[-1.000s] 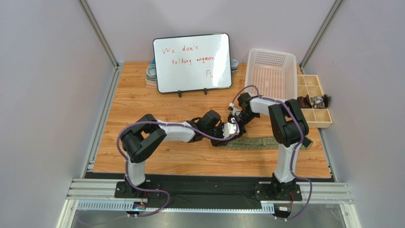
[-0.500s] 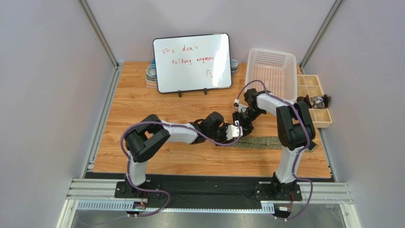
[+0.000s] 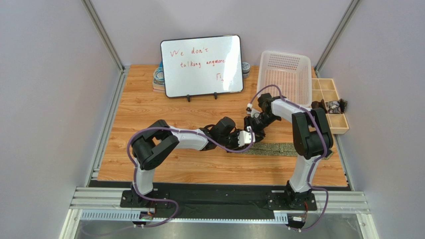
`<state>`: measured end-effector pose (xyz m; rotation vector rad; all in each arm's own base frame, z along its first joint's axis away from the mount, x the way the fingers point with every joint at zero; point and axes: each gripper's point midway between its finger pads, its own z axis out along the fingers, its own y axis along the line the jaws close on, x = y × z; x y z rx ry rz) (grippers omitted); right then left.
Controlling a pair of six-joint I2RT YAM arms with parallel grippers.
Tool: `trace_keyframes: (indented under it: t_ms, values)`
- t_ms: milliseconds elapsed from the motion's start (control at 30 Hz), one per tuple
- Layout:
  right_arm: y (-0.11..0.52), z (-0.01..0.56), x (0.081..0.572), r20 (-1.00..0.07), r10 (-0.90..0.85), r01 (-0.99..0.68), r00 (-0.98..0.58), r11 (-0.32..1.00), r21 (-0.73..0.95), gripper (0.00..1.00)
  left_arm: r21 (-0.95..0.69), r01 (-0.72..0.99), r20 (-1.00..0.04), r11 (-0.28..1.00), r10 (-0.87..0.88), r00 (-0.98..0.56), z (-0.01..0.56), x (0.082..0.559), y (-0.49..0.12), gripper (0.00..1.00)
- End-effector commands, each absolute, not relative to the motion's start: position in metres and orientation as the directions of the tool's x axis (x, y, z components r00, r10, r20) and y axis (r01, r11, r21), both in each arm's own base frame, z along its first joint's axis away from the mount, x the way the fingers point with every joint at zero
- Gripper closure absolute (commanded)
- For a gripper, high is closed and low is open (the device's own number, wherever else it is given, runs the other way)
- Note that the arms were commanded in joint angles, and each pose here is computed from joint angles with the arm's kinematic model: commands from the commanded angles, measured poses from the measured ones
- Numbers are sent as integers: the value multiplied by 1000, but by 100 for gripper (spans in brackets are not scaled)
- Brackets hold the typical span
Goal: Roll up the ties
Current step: Roll the tie at the center of the board.
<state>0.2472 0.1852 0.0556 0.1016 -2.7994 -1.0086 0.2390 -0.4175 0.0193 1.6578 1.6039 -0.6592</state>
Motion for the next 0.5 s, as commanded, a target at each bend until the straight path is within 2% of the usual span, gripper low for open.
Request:
trace_keyframes:
  t_ms: [0,167,200,267,467]
  values:
    - [199,54,252,92,-130,-34,-987,738,674,66,14,999,-492,34,870,-23,-77,202,-334,64]
    - [188,39,248,104,-137,-42,-985,779,626,81,16,999,-489,41,872,-28,-75,204,-334,64]
    - [187,37,247,106,-139,-43,-985,783,621,90,15,999,-486,42,874,-29,-76,204,-333,64]
    - [184,35,245,111,-139,-42,-984,788,614,98,13,999,-484,46,874,-34,-75,204,-333,64]
    - [158,19,246,128,-88,-6,-988,845,534,100,2,998,-485,64,873,-55,-72,204,-332,64]
